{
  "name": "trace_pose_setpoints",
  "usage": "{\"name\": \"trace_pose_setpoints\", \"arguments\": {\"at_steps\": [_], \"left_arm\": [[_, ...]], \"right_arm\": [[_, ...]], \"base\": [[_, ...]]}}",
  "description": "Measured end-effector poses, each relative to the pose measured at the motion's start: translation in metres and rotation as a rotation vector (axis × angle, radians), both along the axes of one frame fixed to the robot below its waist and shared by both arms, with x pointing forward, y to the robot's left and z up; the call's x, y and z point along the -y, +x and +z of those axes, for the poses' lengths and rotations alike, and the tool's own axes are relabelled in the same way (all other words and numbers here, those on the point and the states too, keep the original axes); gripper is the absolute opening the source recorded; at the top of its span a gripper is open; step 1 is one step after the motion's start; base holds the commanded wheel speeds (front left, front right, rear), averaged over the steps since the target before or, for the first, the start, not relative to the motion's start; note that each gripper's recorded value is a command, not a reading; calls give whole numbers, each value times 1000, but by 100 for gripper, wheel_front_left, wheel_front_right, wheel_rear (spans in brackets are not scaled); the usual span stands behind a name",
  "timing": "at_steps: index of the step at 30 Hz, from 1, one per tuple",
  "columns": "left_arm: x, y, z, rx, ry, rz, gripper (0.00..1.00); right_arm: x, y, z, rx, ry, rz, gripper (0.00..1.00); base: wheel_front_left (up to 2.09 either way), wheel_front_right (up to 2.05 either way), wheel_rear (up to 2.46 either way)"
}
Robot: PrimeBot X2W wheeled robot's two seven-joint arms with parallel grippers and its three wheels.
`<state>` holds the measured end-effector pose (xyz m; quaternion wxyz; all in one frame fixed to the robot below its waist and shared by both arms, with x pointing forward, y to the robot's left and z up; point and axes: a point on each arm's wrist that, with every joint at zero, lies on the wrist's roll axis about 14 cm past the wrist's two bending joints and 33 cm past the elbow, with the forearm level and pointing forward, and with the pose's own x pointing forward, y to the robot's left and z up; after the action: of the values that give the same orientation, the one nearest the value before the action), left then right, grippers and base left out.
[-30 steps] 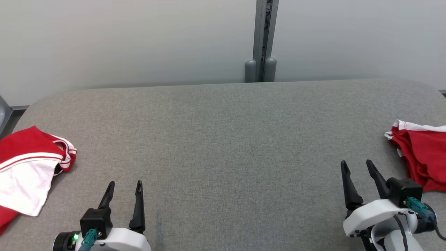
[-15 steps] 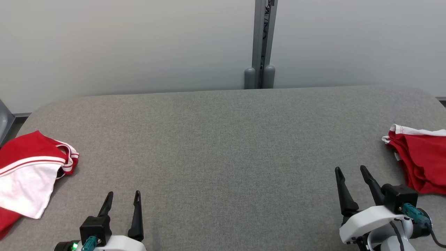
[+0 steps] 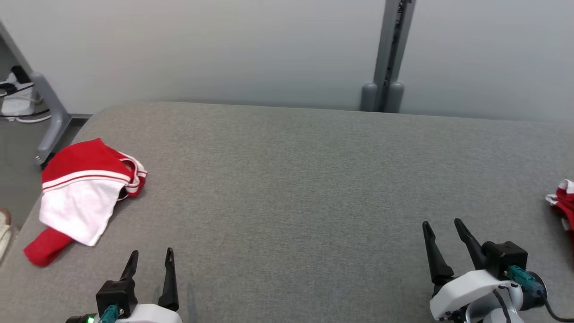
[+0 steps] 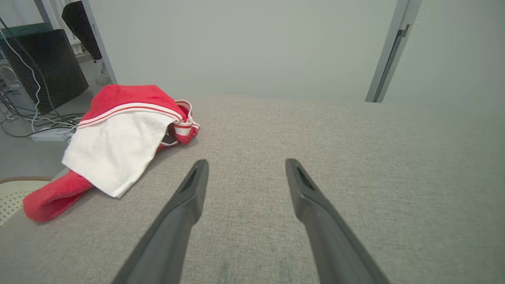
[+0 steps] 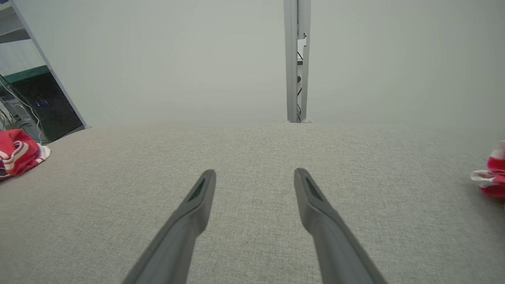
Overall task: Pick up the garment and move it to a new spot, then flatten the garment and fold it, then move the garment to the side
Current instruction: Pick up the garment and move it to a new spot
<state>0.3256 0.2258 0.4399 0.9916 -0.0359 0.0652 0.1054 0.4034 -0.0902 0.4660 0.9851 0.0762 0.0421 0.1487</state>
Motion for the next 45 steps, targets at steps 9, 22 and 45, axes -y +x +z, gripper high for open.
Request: {"name": "trace_pose_setpoints", "arguments": {"at_steps": [9, 22, 45], "left_arm": [[-61, -49, -4, -17, 1, 226, 100], [-112, -109, -17, -59, -33, 452, 100], [-145, 84, -24, -143, -6, 270, 100]], "right_arm": [[-79, 2, -7, -18, -4, 226, 100], [-149, -4, -13, -36, 2, 427, 100], [-104, 56, -56, -45, -51, 346, 100]], "base": [[0, 0, 0], [0, 0, 0], [0, 0, 0]]}}
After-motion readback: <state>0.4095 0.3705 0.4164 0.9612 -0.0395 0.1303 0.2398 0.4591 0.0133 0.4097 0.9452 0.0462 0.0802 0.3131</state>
